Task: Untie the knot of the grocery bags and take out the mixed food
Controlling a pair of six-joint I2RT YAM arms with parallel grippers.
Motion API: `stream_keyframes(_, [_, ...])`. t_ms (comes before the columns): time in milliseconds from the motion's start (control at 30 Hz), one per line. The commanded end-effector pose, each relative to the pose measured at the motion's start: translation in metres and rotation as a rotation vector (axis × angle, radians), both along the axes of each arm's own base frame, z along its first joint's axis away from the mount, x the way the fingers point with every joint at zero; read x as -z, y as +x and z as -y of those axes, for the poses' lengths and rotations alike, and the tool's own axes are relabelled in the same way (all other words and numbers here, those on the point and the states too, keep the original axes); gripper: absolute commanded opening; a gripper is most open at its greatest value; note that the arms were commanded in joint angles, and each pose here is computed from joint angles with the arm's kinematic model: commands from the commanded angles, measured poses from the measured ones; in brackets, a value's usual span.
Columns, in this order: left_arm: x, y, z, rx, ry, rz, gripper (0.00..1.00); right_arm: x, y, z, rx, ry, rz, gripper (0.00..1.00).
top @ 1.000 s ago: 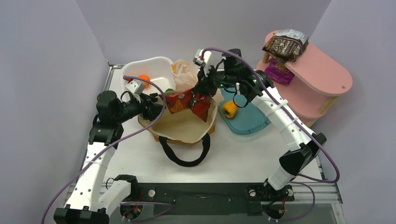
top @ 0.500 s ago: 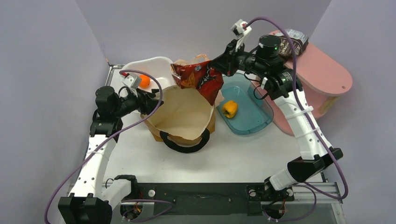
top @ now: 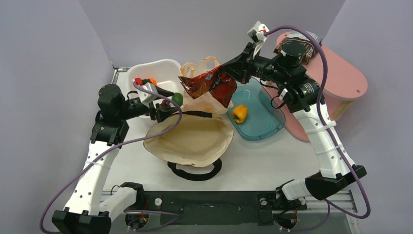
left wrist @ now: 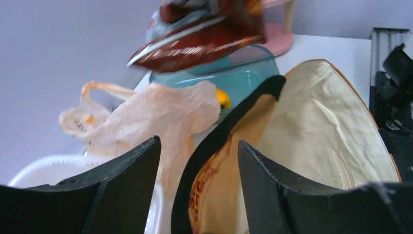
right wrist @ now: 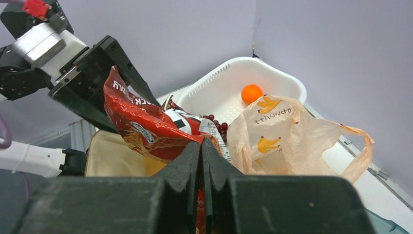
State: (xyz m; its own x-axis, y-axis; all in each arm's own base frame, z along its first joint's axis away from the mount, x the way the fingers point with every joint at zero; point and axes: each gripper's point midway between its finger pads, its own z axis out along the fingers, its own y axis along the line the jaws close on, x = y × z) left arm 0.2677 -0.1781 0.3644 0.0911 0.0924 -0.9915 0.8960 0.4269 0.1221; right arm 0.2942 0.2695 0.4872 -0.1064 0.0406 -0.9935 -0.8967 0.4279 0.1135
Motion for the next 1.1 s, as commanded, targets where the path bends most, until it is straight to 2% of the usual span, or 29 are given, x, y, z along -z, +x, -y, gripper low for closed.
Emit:
stream_keyframes(0, [-0.024, -0.012, 0.017, 0.000, 0.061, 0.212, 0.57, -0.015, -0.021, -0.004, -0.066, 0.006, 0.095, 0.00])
stream_keyframes(200, [-0.035, -0.009, 0.021, -0.063, 0.074, 0.310, 0.57, 0.001, -0.029, -0.006, -0.089, -0.044, 0.089, 0.00])
stream_keyframes(400, [-0.021, 0.001, 0.010, -0.121, 0.162, 0.352, 0.57, 0.008, -0.036, -0.007, -0.108, -0.064, 0.086, 0.00])
stream_keyframes(733, [0.008, -0.014, 0.043, 0.079, 0.283, 0.444, 0.57, 0.009, -0.053, -0.017, -0.175, -0.059, 0.075, 0.00])
stream_keyframes(867, [0.018, -0.012, 0.057, 0.089, 0.330, 0.481, 0.56, 0.010, -0.059, -0.020, -0.195, -0.059, 0.076, 0.00])
stream_keyframes(933, [0.009, -0.010, 0.060, 0.059, 0.291, 0.471, 0.30, 0.012, -0.058, -0.016, -0.187, -0.063, 0.077, 0.00])
stream_keyframes(967, [0.002, -0.010, 0.060, 0.042, 0.264, 0.458, 0.07, 0.017, -0.053, -0.011, -0.169, -0.075, 0.069, 0.00])
stream_keyframes(1000, [-0.009, -0.008, 0.057, 0.003, 0.199, 0.410, 0.02, 0.019, -0.053, -0.004, -0.156, -0.083, 0.064, 0.00])
stream_keyframes(1067, [-0.027, -0.008, 0.048, -0.024, 0.091, 0.332, 0.00, 0.045, -0.043, 0.017, -0.114, -0.189, 0.081, 0.03])
